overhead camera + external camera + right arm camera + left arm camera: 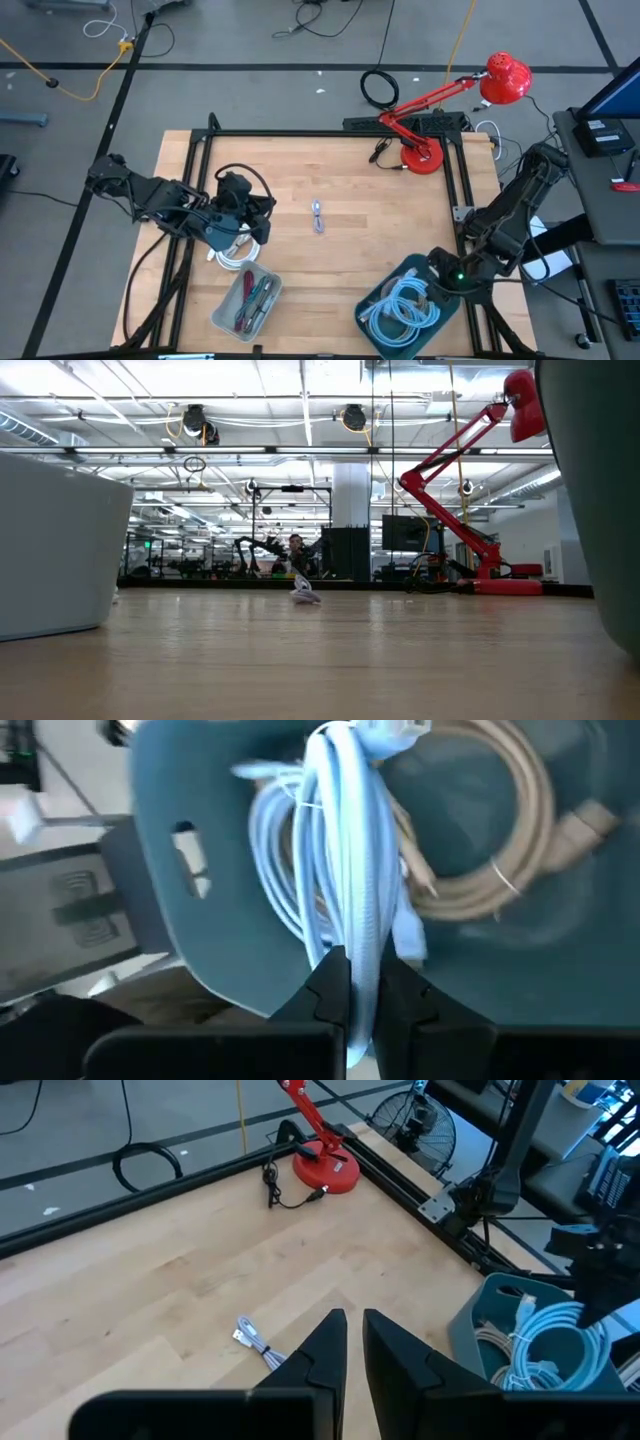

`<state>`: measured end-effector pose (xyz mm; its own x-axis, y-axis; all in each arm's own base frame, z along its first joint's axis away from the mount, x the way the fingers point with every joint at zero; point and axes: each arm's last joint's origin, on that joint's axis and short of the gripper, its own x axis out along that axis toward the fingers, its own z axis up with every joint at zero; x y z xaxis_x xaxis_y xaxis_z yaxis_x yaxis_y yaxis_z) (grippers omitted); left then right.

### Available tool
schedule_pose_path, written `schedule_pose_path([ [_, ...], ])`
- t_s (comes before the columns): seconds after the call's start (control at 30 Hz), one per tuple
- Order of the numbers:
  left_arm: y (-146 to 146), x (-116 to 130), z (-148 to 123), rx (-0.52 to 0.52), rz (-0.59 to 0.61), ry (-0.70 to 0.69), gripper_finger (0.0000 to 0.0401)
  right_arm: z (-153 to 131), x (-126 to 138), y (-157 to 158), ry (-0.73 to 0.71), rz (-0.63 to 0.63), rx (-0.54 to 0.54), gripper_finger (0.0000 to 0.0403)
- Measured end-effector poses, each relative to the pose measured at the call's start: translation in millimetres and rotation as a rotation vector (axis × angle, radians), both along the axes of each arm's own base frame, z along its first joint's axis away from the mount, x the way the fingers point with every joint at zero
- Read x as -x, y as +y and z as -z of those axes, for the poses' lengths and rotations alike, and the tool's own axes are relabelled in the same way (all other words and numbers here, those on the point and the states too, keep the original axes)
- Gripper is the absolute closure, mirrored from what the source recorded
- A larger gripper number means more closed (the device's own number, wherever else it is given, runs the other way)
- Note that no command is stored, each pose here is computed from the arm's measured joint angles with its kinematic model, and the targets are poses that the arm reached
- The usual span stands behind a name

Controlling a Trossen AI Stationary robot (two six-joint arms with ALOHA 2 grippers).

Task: Pick & Place USB Port
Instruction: Put the light blue display cable into the blue bin

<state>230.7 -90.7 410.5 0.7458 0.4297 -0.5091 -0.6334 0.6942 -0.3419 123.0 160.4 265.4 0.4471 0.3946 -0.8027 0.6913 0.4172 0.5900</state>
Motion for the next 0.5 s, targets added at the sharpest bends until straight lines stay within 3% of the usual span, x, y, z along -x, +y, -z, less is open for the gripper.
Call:
schedule_pose_path([
  [0.23,0,0,0,0.005,-0.012,-0.008,0.0361,9,11,-11,0.197,0.038,0.076,0.039],
  [0.5,0,0,0,0.003,-0.019,-0.012,0.0361,11,11,-14,0.195,0.007,0.12,0.0301],
])
